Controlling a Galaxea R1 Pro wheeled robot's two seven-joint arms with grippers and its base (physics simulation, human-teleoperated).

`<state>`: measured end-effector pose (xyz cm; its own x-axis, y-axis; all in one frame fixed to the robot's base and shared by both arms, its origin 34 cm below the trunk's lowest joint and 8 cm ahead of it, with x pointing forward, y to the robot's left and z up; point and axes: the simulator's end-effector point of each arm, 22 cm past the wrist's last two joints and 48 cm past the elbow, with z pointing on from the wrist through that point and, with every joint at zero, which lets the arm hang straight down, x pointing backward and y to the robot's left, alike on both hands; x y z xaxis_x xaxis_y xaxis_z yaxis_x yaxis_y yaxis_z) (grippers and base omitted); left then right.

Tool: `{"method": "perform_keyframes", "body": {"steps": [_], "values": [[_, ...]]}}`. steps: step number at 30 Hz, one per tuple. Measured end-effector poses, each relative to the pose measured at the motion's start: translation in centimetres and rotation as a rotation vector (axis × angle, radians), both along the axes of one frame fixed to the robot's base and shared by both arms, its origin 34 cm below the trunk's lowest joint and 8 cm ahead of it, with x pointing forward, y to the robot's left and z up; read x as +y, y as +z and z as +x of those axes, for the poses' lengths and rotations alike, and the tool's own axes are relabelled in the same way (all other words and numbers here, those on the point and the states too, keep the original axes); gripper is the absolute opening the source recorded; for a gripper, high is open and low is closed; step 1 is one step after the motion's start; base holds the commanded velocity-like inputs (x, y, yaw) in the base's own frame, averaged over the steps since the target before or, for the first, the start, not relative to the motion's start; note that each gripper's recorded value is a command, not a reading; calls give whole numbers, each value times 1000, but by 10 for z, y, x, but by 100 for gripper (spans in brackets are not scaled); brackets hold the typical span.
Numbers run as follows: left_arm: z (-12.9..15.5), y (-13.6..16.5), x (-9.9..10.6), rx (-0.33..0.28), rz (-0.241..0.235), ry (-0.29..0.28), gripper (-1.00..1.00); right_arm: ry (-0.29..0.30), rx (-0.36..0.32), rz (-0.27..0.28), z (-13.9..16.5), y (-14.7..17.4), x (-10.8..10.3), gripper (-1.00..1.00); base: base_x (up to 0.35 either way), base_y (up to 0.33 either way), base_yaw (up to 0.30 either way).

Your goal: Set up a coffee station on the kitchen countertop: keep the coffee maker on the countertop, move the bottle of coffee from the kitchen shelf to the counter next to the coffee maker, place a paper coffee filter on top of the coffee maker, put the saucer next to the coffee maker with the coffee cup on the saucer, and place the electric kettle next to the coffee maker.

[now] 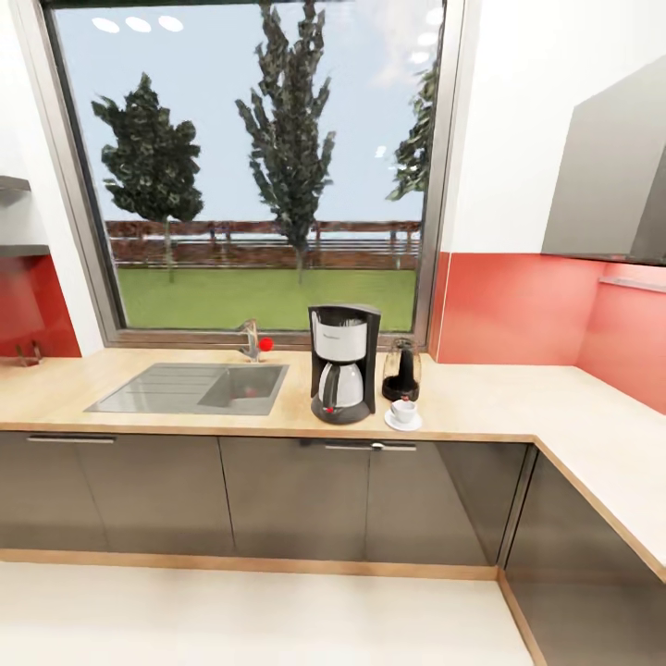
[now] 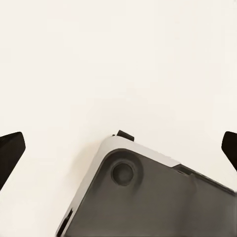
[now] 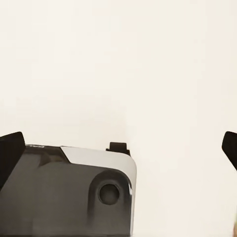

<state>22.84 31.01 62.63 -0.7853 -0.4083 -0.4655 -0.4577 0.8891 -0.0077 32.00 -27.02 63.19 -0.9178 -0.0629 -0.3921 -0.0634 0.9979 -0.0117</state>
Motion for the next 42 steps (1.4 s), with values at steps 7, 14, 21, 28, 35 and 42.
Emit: {"method": "perform_keyframes", "body": {"steps": [7, 14, 21, 28, 35, 42], "values": [[-4, 5, 2, 4, -4, 24, 100, -16, 115, -37, -26, -3, -6, 100, 0, 0, 0], [-8, 10, 5, 4, -9, 55, 100, -30, 147, -59, -36, 0, -19, 100, 0, 0, 0], [-10, 15, 5, 2, -8, 53, 100, -28, 141, -58, -38, 5, -18, 100, 0, 0, 0], [-10, 17, 4, -5, -7, 48, 100, -28, 141, -57, -39, 7, -17, 100, 0, 0, 0], [-8, 18, 4, -13, -3, 39, 100, -27, 136, -57, -38, 7, -17, 100, 83, 147, 0], [-8, 18, 4, -14, -3, 40, 100, -27, 135, -57, -38, 7, -17, 100, 199, 276, 0]]}}
